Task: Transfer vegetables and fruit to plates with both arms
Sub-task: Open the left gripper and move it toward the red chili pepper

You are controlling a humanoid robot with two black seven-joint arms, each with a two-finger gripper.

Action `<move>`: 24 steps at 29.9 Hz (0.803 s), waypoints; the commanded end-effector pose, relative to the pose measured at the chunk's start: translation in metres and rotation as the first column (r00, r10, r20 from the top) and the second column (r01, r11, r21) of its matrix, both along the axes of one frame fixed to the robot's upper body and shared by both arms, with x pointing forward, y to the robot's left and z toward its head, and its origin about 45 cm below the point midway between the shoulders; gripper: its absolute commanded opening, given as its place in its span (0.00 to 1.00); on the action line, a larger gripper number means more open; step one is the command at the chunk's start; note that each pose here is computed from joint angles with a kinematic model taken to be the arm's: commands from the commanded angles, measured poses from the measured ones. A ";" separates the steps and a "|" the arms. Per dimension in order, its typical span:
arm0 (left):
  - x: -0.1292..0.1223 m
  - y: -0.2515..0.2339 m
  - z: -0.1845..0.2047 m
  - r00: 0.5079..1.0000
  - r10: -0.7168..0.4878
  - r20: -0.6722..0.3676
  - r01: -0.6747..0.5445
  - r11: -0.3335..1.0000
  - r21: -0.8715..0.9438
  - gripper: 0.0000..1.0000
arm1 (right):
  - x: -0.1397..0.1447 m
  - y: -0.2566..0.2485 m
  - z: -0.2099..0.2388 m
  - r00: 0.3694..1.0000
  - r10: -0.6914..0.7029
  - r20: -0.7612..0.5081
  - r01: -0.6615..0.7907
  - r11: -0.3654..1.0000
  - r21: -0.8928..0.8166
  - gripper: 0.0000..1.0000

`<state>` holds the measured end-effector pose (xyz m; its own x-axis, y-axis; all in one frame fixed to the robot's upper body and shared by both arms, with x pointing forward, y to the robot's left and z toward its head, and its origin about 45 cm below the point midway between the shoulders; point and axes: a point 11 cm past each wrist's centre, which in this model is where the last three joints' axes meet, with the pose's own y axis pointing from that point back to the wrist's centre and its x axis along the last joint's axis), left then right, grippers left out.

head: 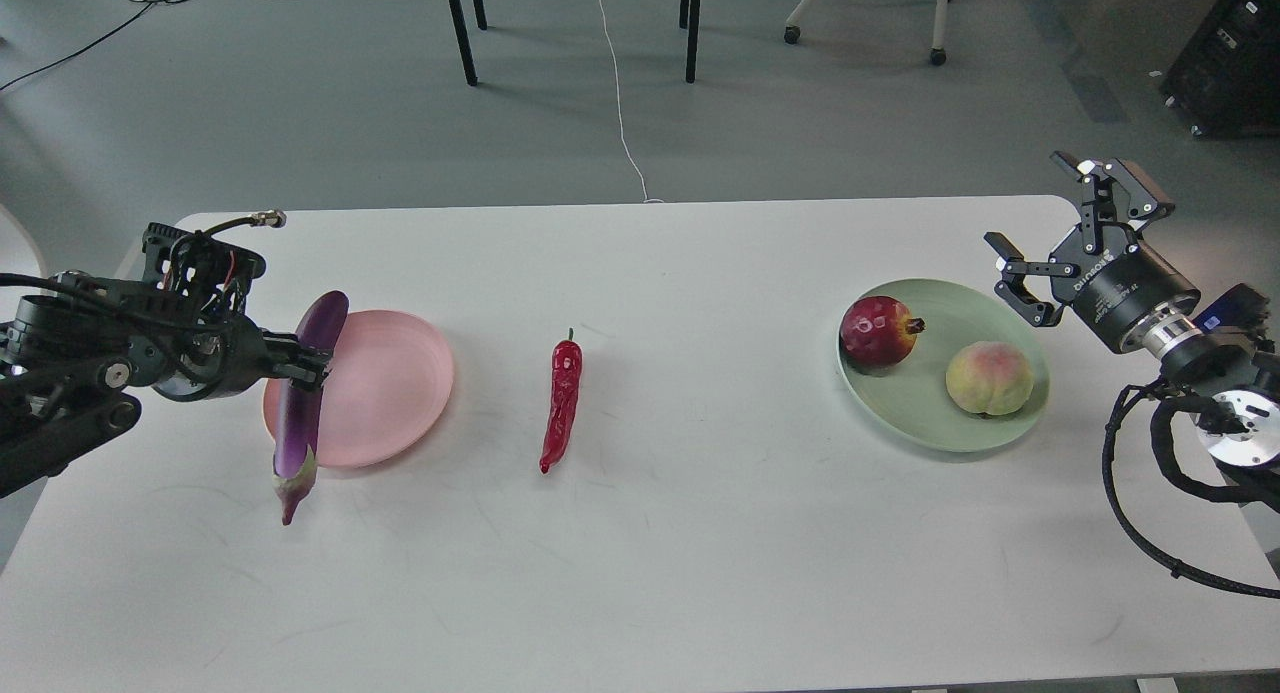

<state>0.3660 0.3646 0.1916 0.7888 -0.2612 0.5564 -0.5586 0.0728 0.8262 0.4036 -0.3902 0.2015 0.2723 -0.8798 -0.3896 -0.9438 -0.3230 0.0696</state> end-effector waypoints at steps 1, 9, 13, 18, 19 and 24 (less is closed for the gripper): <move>0.004 -0.002 0.006 1.000 -0.003 0.015 0.003 1.000 -0.007 0.88 | 0.000 0.000 0.000 1.000 0.000 0.000 0.000 1.000 0.000 0.97; 0.024 -0.056 0.038 0.991 -0.102 0.088 0.111 0.988 -0.106 0.98 | 0.000 0.000 0.000 1.000 -0.001 0.001 0.001 1.000 0.000 0.97; 0.028 -0.116 0.050 0.981 -0.167 0.103 0.186 0.957 -0.221 0.98 | 0.000 0.000 0.000 1.000 0.000 0.000 0.000 1.000 0.000 0.97; 0.025 -0.186 0.037 0.971 -0.219 0.092 0.236 0.934 -0.268 0.98 | 0.001 0.001 0.001 1.000 0.003 0.002 -0.003 1.000 0.001 0.97; 0.023 -0.195 0.033 0.969 -0.230 0.086 0.245 0.931 -0.271 0.98 | 0.000 0.002 0.001 1.000 0.005 0.002 -0.005 1.000 0.002 0.97; 0.019 -0.213 0.003 0.972 -0.234 0.028 0.233 0.933 -0.275 0.98 | -0.001 -0.001 0.001 1.000 0.000 0.000 0.000 1.000 -0.003 0.97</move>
